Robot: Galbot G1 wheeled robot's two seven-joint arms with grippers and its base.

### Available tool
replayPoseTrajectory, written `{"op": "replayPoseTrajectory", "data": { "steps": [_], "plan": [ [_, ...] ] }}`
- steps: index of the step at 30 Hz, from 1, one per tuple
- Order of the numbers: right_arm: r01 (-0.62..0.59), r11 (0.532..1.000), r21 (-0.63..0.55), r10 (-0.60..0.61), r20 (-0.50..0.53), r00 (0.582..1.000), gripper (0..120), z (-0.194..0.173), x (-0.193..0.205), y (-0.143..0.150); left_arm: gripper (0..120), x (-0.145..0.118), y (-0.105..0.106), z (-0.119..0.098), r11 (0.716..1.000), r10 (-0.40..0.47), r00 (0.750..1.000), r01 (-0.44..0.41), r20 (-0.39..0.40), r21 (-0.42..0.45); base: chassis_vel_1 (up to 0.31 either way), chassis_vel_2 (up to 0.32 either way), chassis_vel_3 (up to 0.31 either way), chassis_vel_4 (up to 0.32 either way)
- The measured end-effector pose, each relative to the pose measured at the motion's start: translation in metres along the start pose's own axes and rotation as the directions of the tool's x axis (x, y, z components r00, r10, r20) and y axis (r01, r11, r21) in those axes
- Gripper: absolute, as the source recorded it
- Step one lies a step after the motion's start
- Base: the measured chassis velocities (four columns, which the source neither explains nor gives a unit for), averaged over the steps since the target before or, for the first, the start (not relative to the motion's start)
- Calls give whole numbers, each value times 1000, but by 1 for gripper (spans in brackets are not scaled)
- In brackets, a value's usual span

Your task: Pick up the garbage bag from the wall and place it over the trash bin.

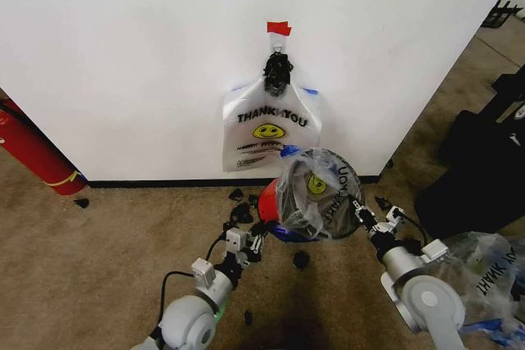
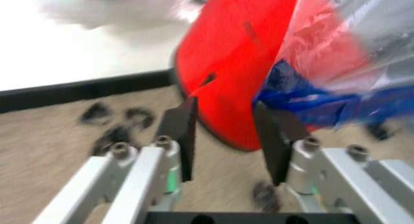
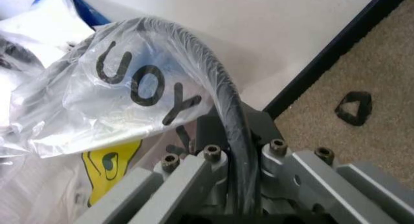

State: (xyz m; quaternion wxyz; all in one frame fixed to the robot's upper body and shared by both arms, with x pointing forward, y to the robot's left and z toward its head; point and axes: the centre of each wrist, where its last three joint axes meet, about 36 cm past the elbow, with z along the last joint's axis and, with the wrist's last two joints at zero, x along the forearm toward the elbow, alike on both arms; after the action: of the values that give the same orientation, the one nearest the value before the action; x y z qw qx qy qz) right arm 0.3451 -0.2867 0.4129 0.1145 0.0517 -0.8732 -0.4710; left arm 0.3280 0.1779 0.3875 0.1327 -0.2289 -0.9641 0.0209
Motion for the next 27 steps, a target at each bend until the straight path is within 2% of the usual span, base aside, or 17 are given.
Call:
{"op": "replayPoseTrajectory", "data": {
  "steps": [2, 5, 8, 13, 14, 17, 18, 20, 22, 26, 27],
  "plan": [
    [-3, 1000, 3, 3, 6, 1000, 0, -1, 1, 0, 48, 6, 4, -8, 998, -34, 999, 33, -6, -60, 0, 0, 0, 0],
    [-3, 1000, 6, 3, 12, 1000, 0, -1, 1, 2, 59, 7, 12, -10, 992, -52, 999, 51, -6, -114, 0, 0, 0, 0],
    [1, 1000, 7, -1, 15, 1000, 0, -1, 1, 4, 66, 6, 17, -8, 990, -60, 998, 58, -13, -126, 0, 0, 0, 0],
    [-1, 1000, 13, 1, 20, 1000, 0, -1, 1, 4, 88, 12, 19, -12, 993, -40, 999, 39, -4, -108, 0, 0, 0, 0],
    [-1, 1000, 13, 1, 20, 1000, 0, -1, 1, 4, 88, 12, 19, -12, 993, -40, 999, 39, -4, -108, 0, 0, 0, 0],
    [-14, 999, 42, 13, 33, 999, 0, 1, 0, 4, 98, 19, 18, -23, 996, -28, 999, 31, 42, -88, 0, 0, 0, 0],
    [-17, 999, 50, 15, 38, 999, 0, 2, 0, 4, 99, 20, 17, -26, 996, -28, 998, 33, 49, -85, 0, 0, 0, 0],
    [-26, 996, 90, 20, 61, 998, 0, 6, 0, 10, 100, 29, 10, -46, 997, -29, 994, 36, 101, -63, 0, 0, 0, 0],
    [-29, 994, 106, 21, 71, 997, 0, 7, 0, 13, 100, 32, 7, -53, 998, -25, 993, 32, 115, -59, 0, 0, 0, 0],
    [-44, 984, 173, 28, 97, 995, 0, 11, 2, 29, 90, 47, -3, -87, 998, 22, 988, -12, 150, -67, 0, 0, 0, 0],
    [-53, 977, 205, 30, 109, 994, 0, 12, 4, 37, 85, 52, -7, -102, 997, 44, 988, -33, 148, -74, 0, 0, 0, 0]
  ]
}}
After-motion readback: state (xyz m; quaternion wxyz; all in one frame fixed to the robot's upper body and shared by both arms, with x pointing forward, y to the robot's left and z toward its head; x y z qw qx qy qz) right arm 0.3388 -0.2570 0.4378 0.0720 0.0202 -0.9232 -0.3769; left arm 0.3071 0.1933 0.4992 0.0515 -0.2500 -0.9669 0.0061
